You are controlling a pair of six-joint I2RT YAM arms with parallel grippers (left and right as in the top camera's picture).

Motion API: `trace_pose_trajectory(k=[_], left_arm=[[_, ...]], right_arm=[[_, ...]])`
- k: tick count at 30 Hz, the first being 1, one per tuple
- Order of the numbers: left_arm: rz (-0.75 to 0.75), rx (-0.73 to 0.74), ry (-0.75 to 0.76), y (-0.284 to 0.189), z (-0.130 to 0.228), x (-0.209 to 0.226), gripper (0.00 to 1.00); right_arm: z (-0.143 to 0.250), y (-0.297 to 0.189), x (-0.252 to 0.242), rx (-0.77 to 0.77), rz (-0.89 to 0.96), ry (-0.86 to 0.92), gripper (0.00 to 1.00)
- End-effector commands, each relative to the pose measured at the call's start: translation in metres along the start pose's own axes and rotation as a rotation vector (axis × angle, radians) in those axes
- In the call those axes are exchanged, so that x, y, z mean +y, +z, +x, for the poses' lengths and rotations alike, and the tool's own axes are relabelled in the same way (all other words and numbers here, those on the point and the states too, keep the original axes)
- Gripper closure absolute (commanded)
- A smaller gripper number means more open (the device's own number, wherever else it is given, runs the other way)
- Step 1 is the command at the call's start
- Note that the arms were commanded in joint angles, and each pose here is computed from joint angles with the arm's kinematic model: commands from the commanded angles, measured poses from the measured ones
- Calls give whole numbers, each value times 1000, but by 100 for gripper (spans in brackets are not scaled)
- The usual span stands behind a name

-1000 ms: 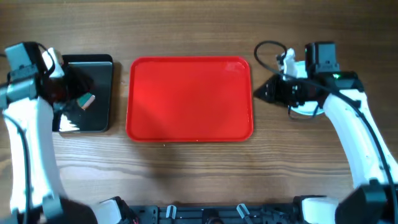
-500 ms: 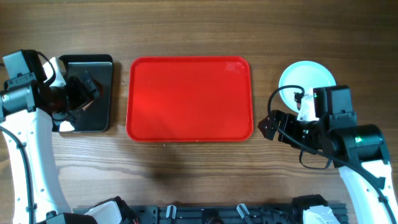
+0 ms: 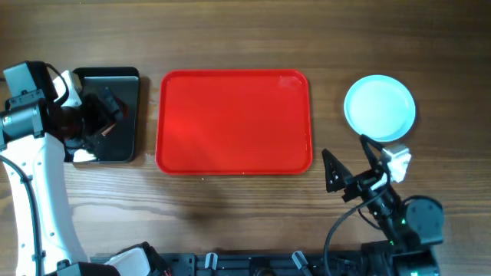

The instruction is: Clean dirty plates on tray and stack at the side

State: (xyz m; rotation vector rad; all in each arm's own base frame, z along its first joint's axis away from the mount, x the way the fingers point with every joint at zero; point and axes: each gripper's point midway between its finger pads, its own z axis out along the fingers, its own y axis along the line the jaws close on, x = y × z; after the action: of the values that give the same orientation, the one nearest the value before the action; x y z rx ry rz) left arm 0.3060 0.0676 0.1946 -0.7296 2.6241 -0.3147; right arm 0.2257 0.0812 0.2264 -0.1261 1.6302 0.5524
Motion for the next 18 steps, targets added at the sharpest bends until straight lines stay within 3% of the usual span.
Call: trace_pose_trajectory(k=[1, 7, 10, 13, 16, 18], left_arm=[[12, 0, 5, 0, -1, -2, 0], [12, 0, 5, 0, -1, -2, 0], [12, 0, 5, 0, -1, -2, 0], [12, 0, 5, 0, -1, -2, 0], [12, 0, 5, 0, -1, -2, 0], [12, 0, 5, 0, -1, -2, 0]], right_arm=[[0, -2, -12, -107, 43, 5, 0], [-4, -7, -54, -272, 225, 91, 0], [2, -12, -77, -276, 322, 107, 0], [26, -14, -95, -165, 414, 35, 0], [28, -11, -90, -105, 391, -213, 0], [28, -11, -90, -100, 394, -244, 0]])
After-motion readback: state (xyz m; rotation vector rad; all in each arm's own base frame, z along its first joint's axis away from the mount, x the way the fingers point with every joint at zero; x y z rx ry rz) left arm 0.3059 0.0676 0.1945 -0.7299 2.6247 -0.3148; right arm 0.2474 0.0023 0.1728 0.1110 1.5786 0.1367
